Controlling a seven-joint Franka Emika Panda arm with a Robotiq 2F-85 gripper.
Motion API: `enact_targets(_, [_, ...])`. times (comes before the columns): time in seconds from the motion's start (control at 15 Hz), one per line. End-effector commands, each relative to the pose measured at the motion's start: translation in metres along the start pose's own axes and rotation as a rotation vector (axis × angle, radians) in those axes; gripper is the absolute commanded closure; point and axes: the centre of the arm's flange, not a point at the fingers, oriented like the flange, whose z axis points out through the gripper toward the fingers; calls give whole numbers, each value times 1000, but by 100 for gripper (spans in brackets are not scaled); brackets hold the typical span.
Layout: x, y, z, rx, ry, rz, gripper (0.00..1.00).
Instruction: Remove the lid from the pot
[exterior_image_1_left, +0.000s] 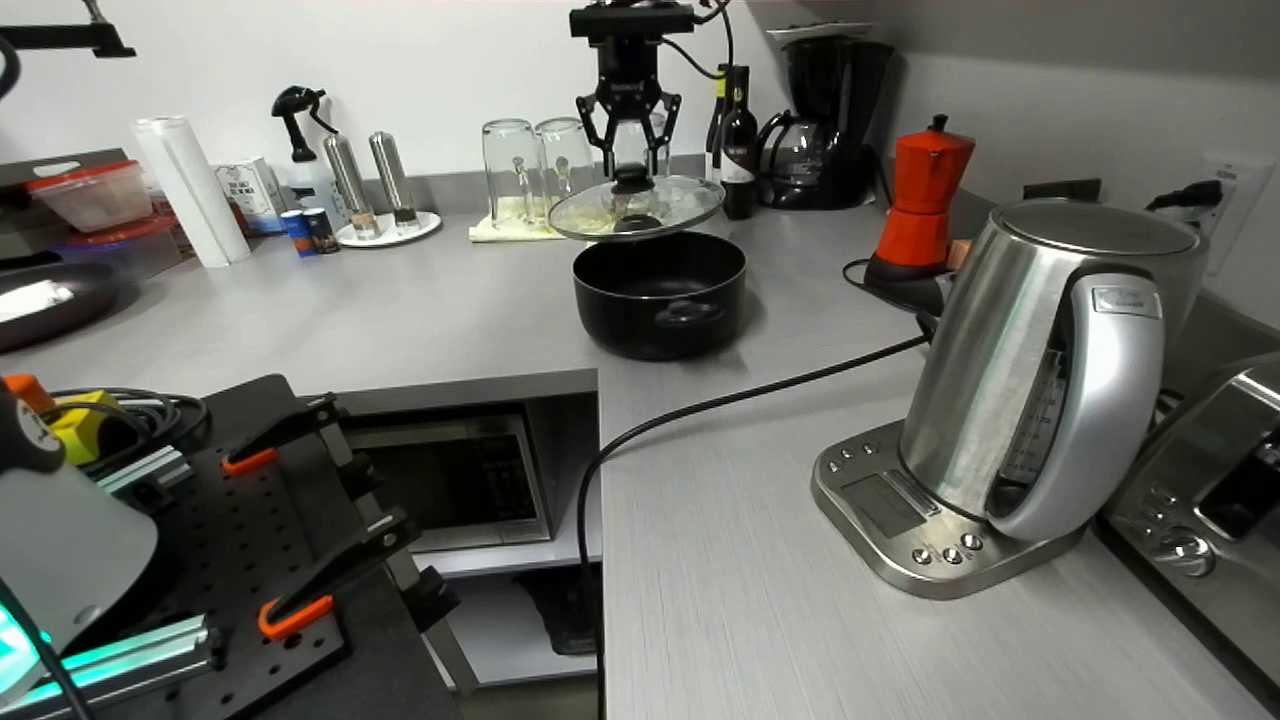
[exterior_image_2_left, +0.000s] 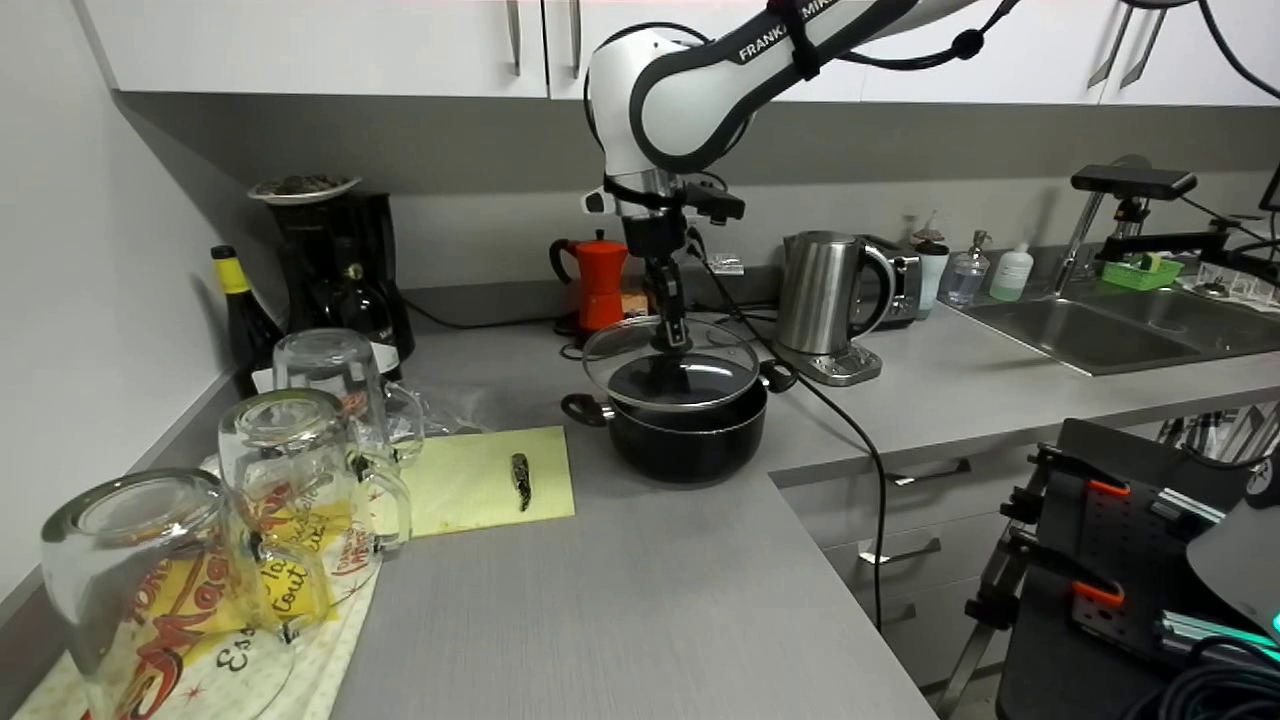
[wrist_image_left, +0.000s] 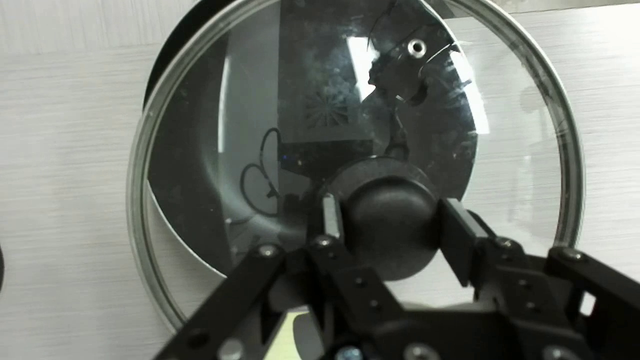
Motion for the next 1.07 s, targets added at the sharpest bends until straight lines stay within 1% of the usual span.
enact_targets(0.0, [11, -36, -11, -51, -44, -98, 75])
enact_targets(0.27, [27, -82, 5, -91, -104, -223, 75])
enact_targets(0.53, [33, -126, 26, -117, -131, -340, 75])
enact_targets(0.73, [36, -154, 41, -126, -116, -430, 75])
enact_targets(1.0, [38, -186, 59, -127, -64, -535, 75])
